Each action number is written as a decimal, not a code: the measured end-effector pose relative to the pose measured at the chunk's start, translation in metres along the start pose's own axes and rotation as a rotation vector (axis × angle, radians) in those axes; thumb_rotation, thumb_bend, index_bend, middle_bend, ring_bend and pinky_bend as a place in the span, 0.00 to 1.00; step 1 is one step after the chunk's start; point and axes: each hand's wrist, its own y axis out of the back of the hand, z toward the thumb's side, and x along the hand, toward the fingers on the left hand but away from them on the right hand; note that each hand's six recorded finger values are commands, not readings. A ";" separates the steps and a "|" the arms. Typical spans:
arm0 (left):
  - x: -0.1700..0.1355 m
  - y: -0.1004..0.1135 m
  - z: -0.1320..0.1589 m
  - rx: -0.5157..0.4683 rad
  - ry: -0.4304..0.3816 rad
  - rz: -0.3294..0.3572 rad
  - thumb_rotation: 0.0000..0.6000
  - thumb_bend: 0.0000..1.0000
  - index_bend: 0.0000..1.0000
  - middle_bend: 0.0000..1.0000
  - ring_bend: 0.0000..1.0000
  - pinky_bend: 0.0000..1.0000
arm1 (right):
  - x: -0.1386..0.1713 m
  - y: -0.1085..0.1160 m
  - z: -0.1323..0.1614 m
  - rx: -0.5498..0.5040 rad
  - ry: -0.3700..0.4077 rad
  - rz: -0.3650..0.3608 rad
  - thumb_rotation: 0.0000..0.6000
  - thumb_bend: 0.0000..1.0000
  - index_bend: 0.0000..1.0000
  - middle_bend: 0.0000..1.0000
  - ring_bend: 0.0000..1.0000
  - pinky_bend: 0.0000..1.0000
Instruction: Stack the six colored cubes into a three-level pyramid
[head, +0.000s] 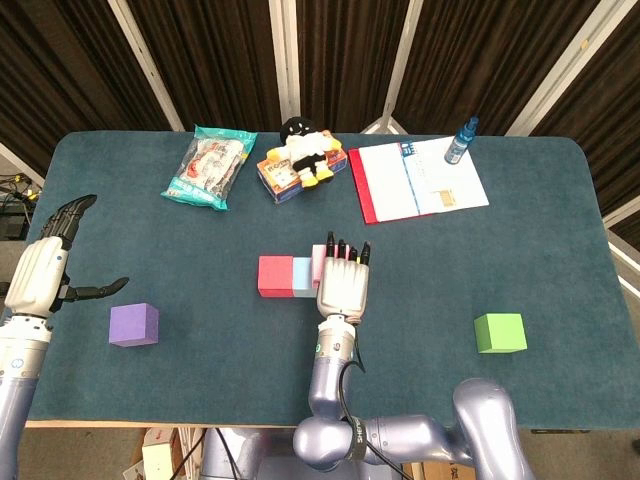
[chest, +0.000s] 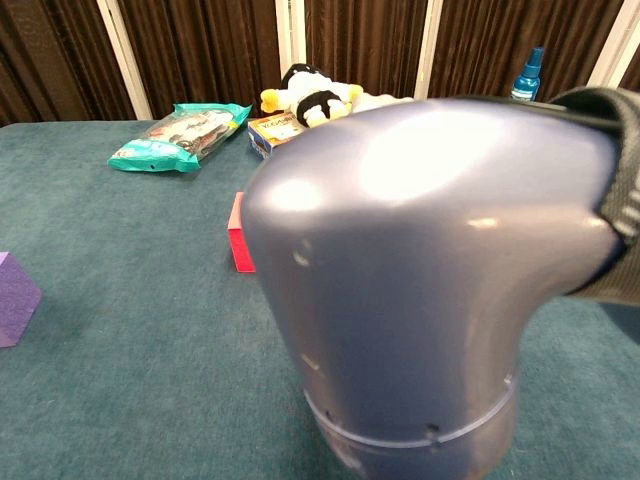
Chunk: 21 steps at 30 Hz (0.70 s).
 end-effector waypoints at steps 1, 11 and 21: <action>0.000 0.000 0.000 0.000 0.000 -0.001 1.00 0.05 0.00 0.05 0.00 0.00 | 0.000 0.000 0.000 0.001 0.001 -0.001 1.00 0.53 0.00 0.45 0.19 0.00; 0.000 0.000 0.000 0.001 0.001 0.001 1.00 0.05 0.00 0.05 0.00 0.00 | 0.001 -0.002 -0.002 0.006 0.004 0.008 1.00 0.53 0.00 0.45 0.18 0.00; 0.000 0.001 0.000 0.000 -0.001 0.002 1.00 0.05 0.00 0.05 0.00 0.00 | 0.003 -0.002 0.001 0.003 0.012 0.004 1.00 0.53 0.00 0.45 0.18 0.00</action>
